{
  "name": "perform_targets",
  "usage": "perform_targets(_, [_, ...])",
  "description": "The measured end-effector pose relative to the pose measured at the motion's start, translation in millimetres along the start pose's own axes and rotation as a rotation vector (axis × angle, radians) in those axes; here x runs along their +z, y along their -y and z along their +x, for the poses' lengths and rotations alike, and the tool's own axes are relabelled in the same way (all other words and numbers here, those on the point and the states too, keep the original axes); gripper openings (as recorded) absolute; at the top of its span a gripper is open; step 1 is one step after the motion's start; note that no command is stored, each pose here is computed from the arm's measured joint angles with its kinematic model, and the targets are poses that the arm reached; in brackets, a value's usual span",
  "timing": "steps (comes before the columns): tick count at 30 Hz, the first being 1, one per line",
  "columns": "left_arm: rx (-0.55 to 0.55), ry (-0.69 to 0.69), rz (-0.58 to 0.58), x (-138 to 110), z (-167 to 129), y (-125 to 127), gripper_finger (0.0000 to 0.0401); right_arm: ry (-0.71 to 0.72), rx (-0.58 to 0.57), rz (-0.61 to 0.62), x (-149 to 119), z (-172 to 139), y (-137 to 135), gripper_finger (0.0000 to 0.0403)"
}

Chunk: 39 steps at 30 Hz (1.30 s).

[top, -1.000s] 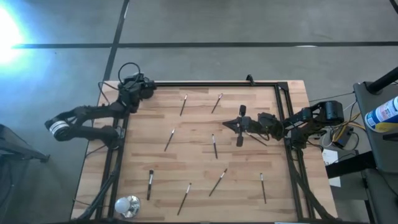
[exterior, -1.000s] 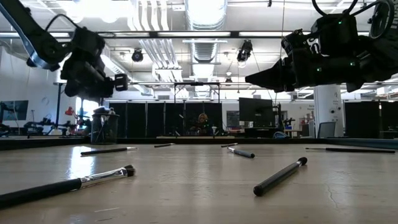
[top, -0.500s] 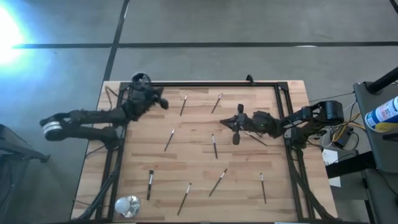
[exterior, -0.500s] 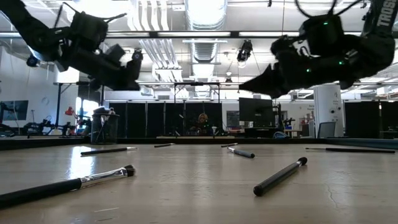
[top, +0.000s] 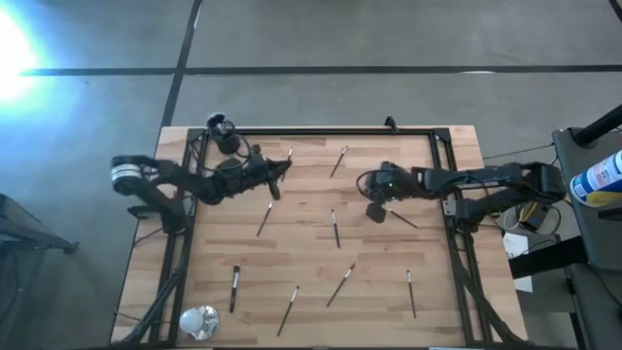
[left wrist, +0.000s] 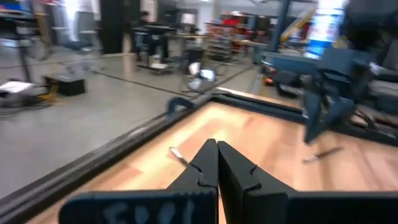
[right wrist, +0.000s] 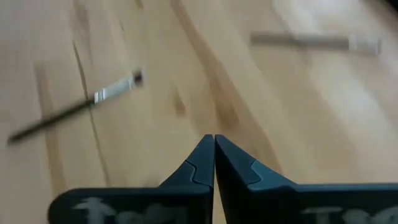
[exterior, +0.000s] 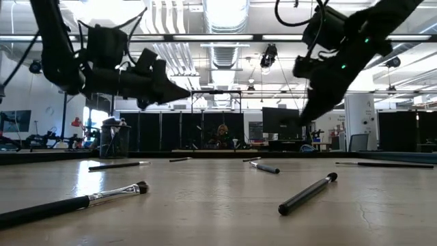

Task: Put items in baskets/containers
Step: Put the black eyeshadow brush into the black pen holder

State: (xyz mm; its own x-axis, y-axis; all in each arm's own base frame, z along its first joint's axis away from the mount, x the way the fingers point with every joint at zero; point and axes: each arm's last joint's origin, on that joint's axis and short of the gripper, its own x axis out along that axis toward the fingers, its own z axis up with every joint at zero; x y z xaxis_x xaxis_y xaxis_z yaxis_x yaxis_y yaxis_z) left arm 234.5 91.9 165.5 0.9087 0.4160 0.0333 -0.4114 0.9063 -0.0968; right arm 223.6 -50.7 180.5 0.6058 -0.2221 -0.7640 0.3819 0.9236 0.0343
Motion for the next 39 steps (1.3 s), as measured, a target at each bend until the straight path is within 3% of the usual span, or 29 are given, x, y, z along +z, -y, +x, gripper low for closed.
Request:
perform_targets(6, [-0.047, -0.027, -0.01, -13, 10, 1, 0.0, -0.201, -0.056, 0.13, -21, -13, 5, 0.0016])
perform_targets(12, [-0.075, -0.03, -0.034, -14, 18, 2, 0.0, -0.287, -0.096, 0.211, -35, -4, 9, 0.007])
perform_targets(17, [-0.079, -0.029, -0.035, -13, 19, 2, 0.0, -0.342, -0.103, 0.228, -38, 5, 14, 0.0121])
perform_targets(22, [-0.079, -0.026, -0.035, -13, 19, 2, 0.0, -0.415, -0.1, 0.21, -44, 19, 15, 0.0138])
perform_targets(29, [-0.079, -0.026, -0.038, -13, 19, 2, 0.0, -0.459, -0.102, 0.184, -45, 30, 15, 0.0114])
perform_targets(39, [-0.06, -0.045, -0.092, -14, 19, 1, 0.0, -0.448, -0.056, 0.14, -41, 31, 14, 0.002])
